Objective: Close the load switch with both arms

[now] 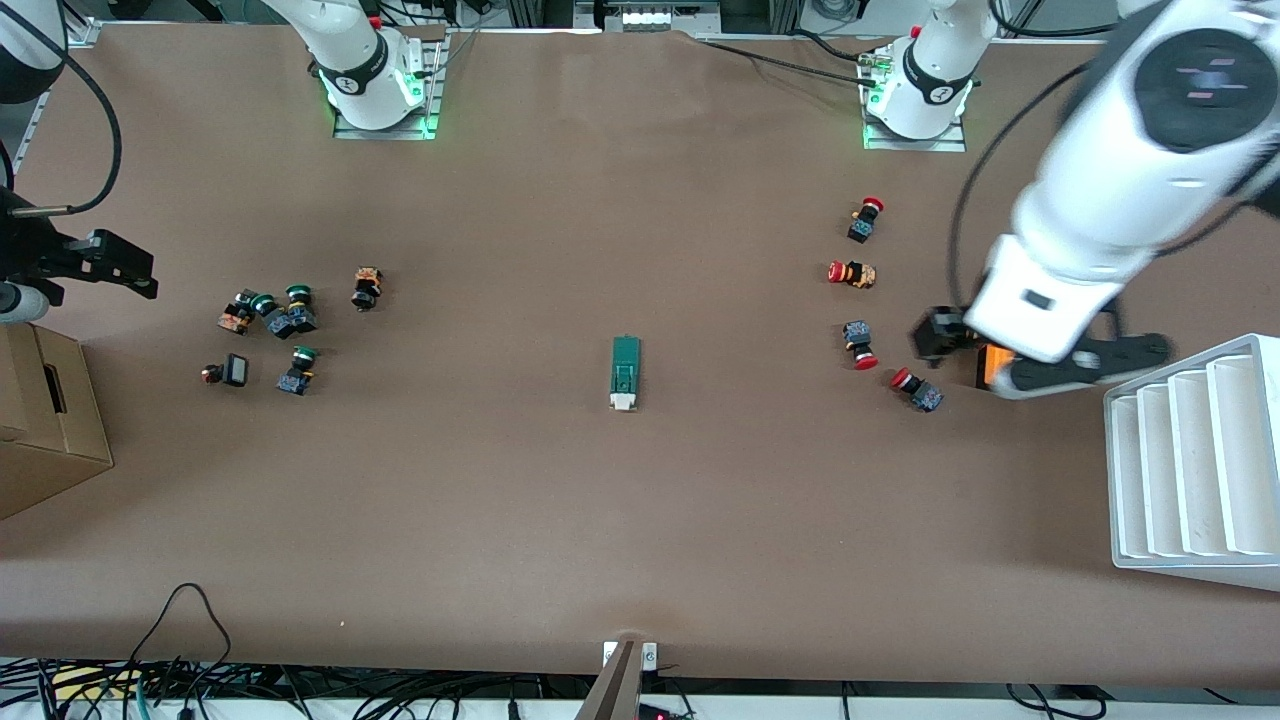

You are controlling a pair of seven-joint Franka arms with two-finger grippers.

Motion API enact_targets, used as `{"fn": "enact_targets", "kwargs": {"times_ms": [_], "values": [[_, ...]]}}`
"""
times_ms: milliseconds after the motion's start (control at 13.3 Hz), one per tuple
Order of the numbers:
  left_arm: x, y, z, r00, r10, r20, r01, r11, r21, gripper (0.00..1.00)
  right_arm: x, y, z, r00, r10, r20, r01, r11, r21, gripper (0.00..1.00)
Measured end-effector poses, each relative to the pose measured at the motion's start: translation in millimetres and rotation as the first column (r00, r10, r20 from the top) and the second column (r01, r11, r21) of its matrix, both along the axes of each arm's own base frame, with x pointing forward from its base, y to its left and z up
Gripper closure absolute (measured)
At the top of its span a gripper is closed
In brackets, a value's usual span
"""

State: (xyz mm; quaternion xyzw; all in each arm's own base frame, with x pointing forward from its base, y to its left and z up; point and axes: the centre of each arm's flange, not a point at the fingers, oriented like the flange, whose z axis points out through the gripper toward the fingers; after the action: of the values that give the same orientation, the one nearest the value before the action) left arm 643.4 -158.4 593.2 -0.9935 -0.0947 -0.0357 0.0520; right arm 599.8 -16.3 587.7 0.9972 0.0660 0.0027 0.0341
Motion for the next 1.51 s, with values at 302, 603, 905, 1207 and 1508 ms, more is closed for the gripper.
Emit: {"fn": "enact_targets", "kwargs": {"times_ms": [302,603,905,1207,1508], "values": [[4,44,14,0.999,-0.046,-0.007,0.045,0.999,-0.005,0.00,3,0,-7,1.000,0.013,-0.011,-0.013,1.000,-0.001,0.00],[6,89,15,0.988,-0.113,-0.105,0.108,0.992,-0.059,0.00,5,-1,-7,1.000,0.011,-0.009,-0.011,1.000,-0.001,0.00],[4,146,34,0.984,-0.145,-0.101,0.131,0.983,-0.129,0.00,5,0,-5,1.000,0.012,-0.006,-0.012,1.000,-0.001,0.00],[-4,161,44,0.975,-0.202,-0.092,0.190,0.973,-0.133,0.00,5,0,-4,1.000,0.013,-0.004,-0.013,1.000,-0.001,0.00],[-15,173,21,0.960,-0.261,-0.104,0.248,0.961,-0.118,0.00,5,2,-3,1.000,0.014,-0.002,-0.014,1.000,0.007,0.00]]}}
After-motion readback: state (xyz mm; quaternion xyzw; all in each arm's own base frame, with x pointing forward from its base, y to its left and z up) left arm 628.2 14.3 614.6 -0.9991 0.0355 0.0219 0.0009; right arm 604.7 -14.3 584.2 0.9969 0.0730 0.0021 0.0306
